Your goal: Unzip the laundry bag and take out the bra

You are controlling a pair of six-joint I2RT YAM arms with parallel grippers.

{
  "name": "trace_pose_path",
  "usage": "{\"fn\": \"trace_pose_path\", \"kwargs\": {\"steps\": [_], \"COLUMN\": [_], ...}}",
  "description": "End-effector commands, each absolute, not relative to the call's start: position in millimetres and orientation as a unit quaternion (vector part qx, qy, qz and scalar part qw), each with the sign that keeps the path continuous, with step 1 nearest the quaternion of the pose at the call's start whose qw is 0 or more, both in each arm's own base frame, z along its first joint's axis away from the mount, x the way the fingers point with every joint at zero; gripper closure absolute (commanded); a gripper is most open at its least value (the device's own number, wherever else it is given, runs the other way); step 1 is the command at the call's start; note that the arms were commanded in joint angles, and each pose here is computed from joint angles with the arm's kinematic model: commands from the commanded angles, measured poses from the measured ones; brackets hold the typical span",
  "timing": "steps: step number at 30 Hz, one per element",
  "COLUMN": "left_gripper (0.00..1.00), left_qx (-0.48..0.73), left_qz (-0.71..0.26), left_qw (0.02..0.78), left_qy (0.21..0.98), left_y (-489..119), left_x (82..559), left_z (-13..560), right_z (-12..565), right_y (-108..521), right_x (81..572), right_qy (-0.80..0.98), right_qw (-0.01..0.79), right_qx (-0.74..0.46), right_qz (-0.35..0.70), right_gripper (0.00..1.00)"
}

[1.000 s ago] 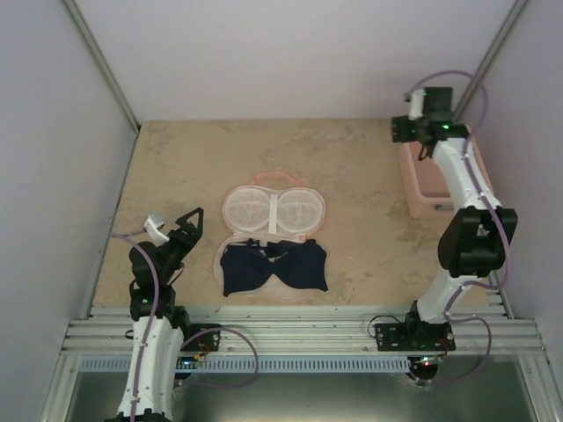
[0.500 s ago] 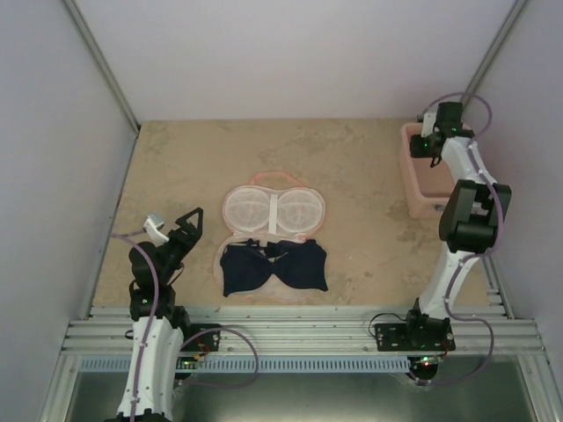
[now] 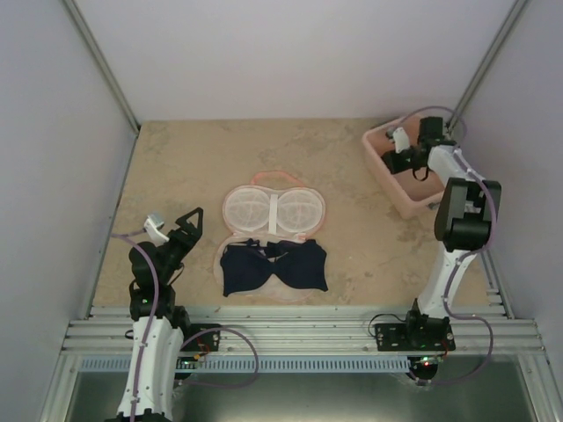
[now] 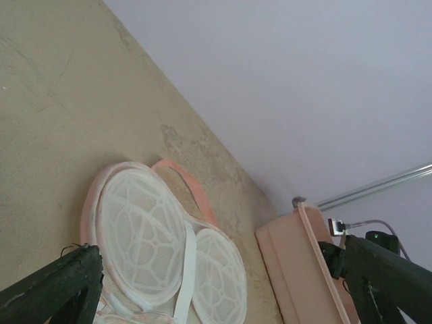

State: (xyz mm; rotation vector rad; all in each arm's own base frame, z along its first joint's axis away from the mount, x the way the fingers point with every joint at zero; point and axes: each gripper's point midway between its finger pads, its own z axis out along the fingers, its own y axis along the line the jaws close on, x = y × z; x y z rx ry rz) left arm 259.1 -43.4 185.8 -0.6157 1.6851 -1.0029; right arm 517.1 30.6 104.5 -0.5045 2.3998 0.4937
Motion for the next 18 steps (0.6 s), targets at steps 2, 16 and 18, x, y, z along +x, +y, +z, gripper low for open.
{"fn": "trace_pose_path", "kwargs": {"steps": [2, 16, 18], "left_gripper": [0.01, 0.01, 0.03], "left_qx": [-0.259, -0.252, -0.273], "left_qz": [-0.417, -0.426, -0.431], "left_qw": [0.517, 0.492, 0.449], "left_qy": [0.701, 0.716, 0.734], "left_y": [-42, -49, -53], "left_x": [259, 257, 256], "left_z": [182, 178, 167], "right_z": [116, 178, 212], "right_y": [109, 110, 106], "right_x": [463, 437, 436], "right_qy": [0.857, 0.878, 0.878], "right_qw": [0.312, 0.365, 0.400], "right_qx": [-0.318, -0.272, -0.238], "right_qz": [0.259, 0.146, 0.111], "right_gripper": [0.80, 0.72, 0.59]}}
